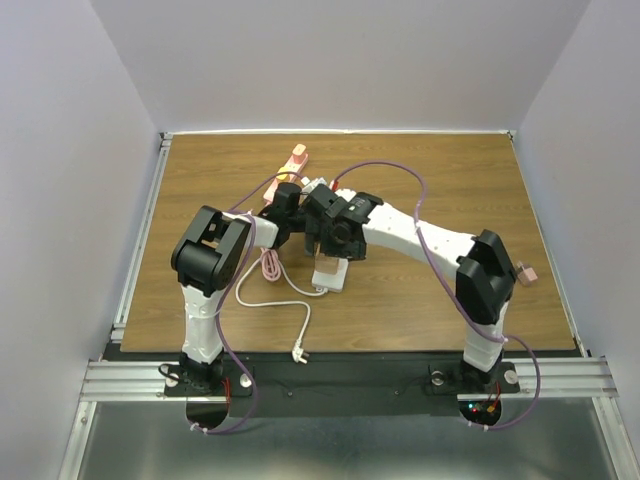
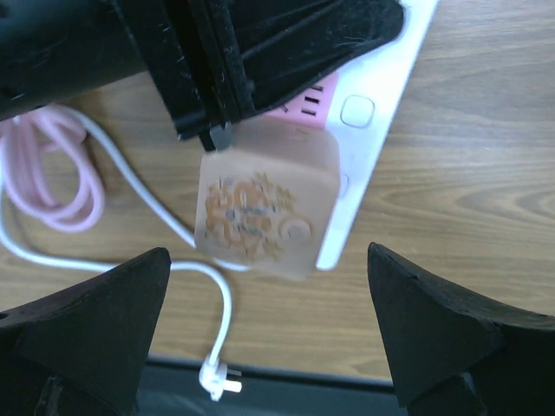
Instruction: Pull the plug off the socket
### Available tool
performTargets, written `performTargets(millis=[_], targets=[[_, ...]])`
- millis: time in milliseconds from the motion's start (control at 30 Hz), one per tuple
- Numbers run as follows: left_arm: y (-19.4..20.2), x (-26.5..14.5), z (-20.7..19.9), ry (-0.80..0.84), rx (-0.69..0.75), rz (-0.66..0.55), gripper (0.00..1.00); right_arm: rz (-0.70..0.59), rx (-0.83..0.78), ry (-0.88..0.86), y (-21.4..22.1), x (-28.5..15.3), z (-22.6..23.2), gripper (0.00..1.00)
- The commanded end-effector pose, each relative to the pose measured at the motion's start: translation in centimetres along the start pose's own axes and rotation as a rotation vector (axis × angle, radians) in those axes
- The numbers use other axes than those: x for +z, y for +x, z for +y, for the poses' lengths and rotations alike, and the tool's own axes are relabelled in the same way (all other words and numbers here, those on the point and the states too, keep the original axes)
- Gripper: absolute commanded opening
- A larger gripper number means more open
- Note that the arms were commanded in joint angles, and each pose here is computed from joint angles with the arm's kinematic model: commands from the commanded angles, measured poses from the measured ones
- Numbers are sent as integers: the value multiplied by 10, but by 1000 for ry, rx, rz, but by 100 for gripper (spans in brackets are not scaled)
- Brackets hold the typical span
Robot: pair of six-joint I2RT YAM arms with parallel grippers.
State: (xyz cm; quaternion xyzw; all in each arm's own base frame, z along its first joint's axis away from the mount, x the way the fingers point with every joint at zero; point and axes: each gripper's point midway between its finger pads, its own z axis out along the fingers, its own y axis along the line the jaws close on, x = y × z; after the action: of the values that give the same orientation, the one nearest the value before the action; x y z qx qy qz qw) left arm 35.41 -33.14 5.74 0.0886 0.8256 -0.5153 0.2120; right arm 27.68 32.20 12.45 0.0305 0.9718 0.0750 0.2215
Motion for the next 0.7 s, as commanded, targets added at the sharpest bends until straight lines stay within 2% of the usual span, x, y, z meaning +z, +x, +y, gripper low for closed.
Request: performTargets(millis=[0, 100, 267, 333, 367, 400, 433, 533, 667], targets=[[5, 2, 19, -45, -32, 16, 0, -59, 39, -3, -7, 19, 19, 99], [4, 2, 19, -36, -40, 22, 0, -55, 39, 20, -5, 31, 19, 95], [2, 0, 20, -32, -41, 20, 0, -76, 11, 85, -4, 46, 8, 73], [5, 0, 22, -34, -46, 25, 0, -81, -5, 92, -6, 48, 7, 55], [6, 0, 23, -37, -49, 28, 0, -81, -18, 93, -6, 49, 7, 42], [8, 0, 24, -37, -57, 31, 0, -83, -39, 88, -9, 46, 7, 14], [11, -1, 25, -38, -60, 32, 0, -92, -46, 85, -12, 42, 7, 2], [20, -5, 27, -45, -83, 35, 0, -127, -96, 74, -23, 22, -3, 0], [28, -4, 27, -38, -101, 27, 0, -66, -214, 57, -30, 18, -33, 0]])
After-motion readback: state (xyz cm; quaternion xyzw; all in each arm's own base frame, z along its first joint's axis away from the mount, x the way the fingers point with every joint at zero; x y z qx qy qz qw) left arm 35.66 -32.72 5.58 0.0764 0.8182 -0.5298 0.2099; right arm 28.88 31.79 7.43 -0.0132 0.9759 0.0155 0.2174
